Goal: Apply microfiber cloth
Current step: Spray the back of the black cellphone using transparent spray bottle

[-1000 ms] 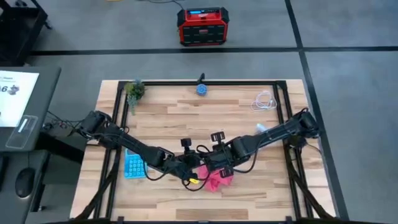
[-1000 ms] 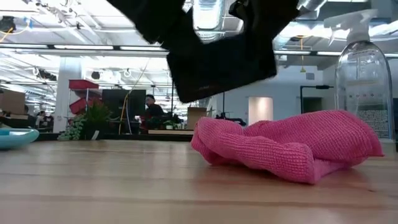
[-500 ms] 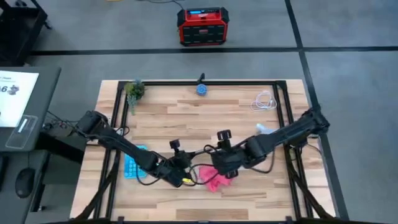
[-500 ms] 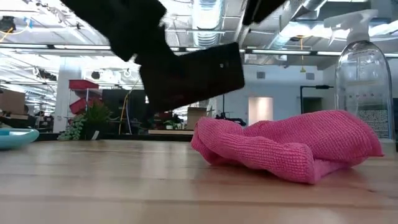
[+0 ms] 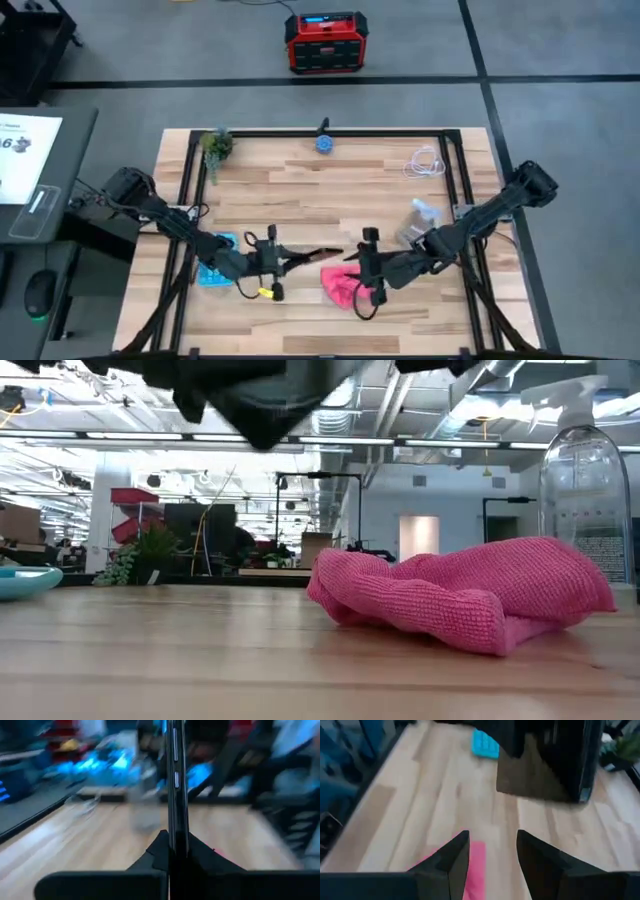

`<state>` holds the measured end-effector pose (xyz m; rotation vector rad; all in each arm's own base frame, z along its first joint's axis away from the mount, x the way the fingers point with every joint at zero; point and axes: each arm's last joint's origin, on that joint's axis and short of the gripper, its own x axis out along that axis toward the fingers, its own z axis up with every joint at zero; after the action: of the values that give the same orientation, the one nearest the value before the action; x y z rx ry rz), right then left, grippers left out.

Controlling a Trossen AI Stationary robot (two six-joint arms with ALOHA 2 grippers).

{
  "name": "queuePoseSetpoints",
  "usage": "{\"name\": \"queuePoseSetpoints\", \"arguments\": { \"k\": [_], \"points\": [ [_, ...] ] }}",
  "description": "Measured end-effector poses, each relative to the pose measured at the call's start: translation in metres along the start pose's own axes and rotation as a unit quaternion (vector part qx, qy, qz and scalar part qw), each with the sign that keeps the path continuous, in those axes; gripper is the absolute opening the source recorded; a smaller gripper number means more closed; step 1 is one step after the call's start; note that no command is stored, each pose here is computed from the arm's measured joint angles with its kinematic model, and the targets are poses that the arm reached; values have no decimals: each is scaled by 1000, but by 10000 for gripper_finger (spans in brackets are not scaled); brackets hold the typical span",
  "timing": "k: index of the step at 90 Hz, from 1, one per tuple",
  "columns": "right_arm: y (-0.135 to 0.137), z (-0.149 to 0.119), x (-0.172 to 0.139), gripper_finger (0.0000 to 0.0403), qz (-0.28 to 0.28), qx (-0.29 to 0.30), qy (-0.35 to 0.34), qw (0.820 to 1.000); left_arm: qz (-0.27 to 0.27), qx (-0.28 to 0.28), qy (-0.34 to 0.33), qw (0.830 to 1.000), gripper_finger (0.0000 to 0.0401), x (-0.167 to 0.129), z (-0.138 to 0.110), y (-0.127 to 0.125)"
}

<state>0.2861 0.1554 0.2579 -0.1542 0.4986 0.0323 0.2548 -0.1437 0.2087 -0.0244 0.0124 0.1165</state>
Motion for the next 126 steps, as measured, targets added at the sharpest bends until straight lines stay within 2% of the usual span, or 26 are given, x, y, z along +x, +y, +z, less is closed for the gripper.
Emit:
{"name": "queuePoseSetpoints", "arguments": {
  "k": [20,44,53,72,85,105,116,126],
  "points": [
    [6,-9,11,162,12,25,-100,995,-10,-7,-16,1000,7,-4,0,0],
    [2,-14,22,200,2,41,-112,993,-29,-11,-18,999,5,-11,0,-9],
    [-5,-11,24,216,-7,51,-121,991,-29,-8,-22,999,5,-11,1,-9],
    [-9,4,29,218,11,76,-218,973,-29,-7,-28,999,5,-10,1,-10],
    [-4,2,40,177,11,65,-246,967,-29,-7,-26,999,5,-10,0,-10],
    [-2,5,43,27,0,48,-251,967,-31,-4,-22,999,7,-9,-1,-10],
    [-4,15,38,19,-5,54,-245,968,-32,-5,-23,999,20,-9,0,-9],
    [-9,26,35,17,-2,60,-197,979,-40,-16,-20,999,41,-8,-1,-9]
  ]
}}
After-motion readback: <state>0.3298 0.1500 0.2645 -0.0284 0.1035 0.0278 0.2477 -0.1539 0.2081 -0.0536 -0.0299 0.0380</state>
